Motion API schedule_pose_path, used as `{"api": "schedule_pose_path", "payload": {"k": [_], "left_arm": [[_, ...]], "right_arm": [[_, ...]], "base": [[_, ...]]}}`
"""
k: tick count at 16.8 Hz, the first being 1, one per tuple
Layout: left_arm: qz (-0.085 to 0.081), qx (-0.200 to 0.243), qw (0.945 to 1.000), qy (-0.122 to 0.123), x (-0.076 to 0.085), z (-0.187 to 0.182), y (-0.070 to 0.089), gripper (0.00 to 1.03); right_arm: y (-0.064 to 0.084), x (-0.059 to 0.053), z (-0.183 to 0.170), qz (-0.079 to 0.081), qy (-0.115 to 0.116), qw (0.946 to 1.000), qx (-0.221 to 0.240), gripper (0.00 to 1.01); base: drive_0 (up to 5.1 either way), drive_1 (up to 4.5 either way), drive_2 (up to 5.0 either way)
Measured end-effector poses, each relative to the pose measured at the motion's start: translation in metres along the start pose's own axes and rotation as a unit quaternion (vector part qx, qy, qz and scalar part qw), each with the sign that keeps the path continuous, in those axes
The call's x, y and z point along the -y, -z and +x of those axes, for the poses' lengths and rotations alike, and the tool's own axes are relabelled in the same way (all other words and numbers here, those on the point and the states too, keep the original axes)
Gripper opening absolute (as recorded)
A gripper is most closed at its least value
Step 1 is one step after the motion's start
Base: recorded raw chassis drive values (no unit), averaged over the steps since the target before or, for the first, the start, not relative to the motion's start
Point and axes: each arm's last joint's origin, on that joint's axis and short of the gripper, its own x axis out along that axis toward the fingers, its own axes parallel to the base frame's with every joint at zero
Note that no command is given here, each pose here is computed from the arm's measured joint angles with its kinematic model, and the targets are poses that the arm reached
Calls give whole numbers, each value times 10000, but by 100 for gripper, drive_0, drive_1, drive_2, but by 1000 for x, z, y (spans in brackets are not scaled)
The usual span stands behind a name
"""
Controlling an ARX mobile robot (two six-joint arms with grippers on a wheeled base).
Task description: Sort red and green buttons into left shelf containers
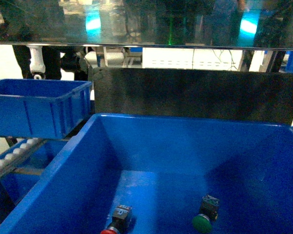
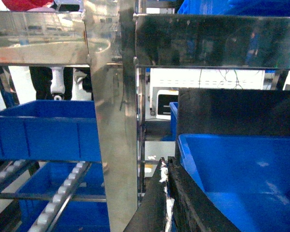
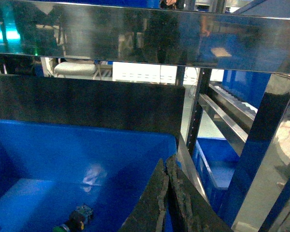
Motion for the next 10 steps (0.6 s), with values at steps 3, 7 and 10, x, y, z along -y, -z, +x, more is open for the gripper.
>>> {"api": "schedule_pose_path", "payload": {"k": [3,7,10], "left_arm": [[0,-19,10000,5,0,0,0,2],[0,-19,10000,5,0,0,0,42],[0,-19,10000,5,0,0,0,84]], "right_arm": [[0,0,0,0,2,10000,0,10],[0,0,0,0,2,10000,0,57],[0,0,0,0,2,10000,0,99]], "base": [[0,0,0],[0,0,0],[0,0,0]]}}
